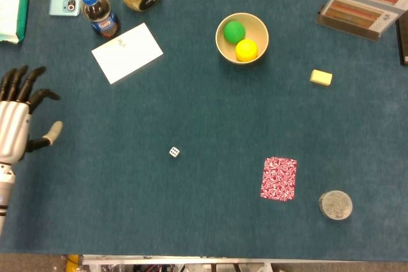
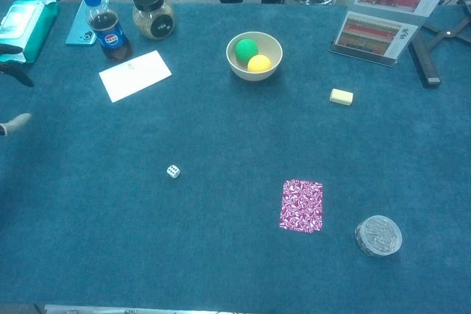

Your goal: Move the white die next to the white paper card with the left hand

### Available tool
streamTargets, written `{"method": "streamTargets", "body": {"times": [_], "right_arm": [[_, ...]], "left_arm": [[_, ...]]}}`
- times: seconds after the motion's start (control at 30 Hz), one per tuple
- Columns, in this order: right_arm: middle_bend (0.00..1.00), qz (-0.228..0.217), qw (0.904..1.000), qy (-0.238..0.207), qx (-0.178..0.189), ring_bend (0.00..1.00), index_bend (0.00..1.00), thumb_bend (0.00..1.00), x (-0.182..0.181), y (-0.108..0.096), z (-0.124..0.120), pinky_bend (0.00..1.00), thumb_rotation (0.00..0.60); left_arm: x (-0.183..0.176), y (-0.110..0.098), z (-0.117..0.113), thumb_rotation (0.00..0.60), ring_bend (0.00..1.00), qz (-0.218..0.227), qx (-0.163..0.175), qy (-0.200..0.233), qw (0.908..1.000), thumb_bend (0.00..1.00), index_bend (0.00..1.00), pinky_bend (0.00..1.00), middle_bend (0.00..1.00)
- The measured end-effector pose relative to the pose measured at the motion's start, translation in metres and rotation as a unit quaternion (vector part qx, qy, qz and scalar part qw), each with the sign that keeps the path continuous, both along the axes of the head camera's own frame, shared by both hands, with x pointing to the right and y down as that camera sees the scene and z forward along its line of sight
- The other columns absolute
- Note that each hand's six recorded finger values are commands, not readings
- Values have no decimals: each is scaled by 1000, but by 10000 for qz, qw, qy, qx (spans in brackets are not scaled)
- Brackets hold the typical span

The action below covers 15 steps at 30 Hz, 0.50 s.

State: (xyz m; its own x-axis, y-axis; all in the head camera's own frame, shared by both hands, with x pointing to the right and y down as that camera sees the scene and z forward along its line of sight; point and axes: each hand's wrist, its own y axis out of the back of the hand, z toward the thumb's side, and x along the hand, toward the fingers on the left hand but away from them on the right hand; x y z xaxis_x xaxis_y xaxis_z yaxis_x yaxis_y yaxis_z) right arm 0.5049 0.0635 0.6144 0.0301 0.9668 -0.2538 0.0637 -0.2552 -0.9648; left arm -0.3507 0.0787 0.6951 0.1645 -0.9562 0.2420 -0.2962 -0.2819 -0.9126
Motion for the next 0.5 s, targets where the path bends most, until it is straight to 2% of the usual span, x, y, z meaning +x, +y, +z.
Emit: {"method": "streamTargets", "body": {"times": [0.27, 0.5], "right_arm": [[412, -201, 9998, 36, 15, 261, 510, 0, -12, -6, 0, 370, 600], [412, -219, 9997, 92, 72, 261, 510, 0, -12, -12, -2, 370, 600]], "left_arm": [[31, -1, 7, 600, 0, 494, -202, 197, 9984, 272, 366, 20, 106], [49, -2, 10, 600, 0, 718, -346, 390, 9961, 272, 358, 20, 95]]}}
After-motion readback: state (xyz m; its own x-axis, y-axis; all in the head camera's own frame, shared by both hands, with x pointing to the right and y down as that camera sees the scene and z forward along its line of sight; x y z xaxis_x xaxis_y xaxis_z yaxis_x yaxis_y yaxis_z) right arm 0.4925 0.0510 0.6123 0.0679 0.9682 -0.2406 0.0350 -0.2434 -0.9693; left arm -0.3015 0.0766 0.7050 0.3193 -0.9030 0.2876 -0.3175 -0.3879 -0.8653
